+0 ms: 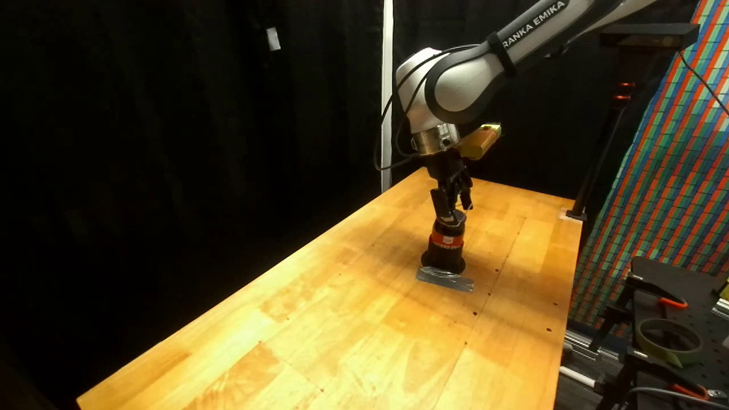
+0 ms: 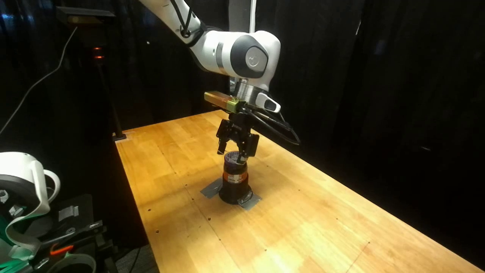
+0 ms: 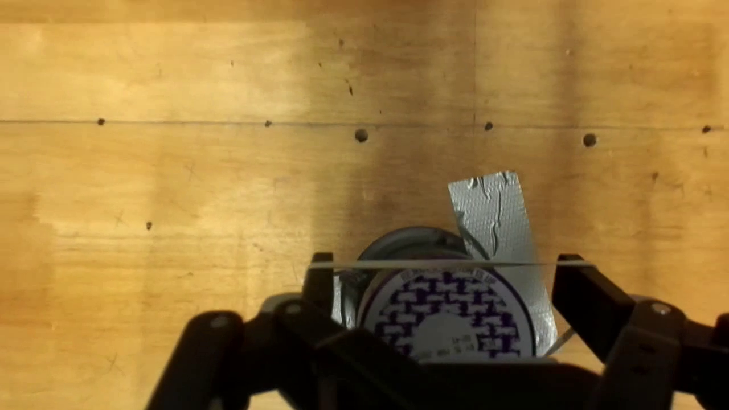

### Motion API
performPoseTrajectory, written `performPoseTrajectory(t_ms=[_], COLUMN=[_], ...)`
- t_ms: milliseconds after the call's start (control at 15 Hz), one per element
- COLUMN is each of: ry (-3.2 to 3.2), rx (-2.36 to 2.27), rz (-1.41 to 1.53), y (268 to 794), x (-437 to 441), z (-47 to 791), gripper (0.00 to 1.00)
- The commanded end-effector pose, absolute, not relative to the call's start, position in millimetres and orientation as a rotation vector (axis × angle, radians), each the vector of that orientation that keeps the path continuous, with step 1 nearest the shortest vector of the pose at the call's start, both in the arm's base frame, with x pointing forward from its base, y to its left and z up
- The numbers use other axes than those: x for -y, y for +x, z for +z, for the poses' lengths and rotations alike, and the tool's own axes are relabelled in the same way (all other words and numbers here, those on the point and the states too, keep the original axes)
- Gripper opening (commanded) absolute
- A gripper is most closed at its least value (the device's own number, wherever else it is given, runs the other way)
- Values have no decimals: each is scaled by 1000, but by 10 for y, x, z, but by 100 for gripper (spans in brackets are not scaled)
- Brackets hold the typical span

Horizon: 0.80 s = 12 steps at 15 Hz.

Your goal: Put the rubber band on the jar.

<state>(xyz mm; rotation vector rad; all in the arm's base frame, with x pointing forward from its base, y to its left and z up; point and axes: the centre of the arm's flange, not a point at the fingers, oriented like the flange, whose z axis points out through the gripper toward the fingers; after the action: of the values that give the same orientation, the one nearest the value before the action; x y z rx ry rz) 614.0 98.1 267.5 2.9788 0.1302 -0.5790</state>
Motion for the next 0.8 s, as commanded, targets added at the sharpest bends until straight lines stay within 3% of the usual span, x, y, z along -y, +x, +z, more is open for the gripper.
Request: performPoseTrajectory(t_ms=[0, 600, 667, 733], ry=[2978, 3046, 3058, 3067], rx=[-181, -153, -138, -132], rz=[-730, -467, -446, -408], y=[6183, 5805, 5789, 5759], x=[-947, -829, -821, -806], z=[2813, 2472, 2452, 2441], gripper=[100, 100, 75, 74])
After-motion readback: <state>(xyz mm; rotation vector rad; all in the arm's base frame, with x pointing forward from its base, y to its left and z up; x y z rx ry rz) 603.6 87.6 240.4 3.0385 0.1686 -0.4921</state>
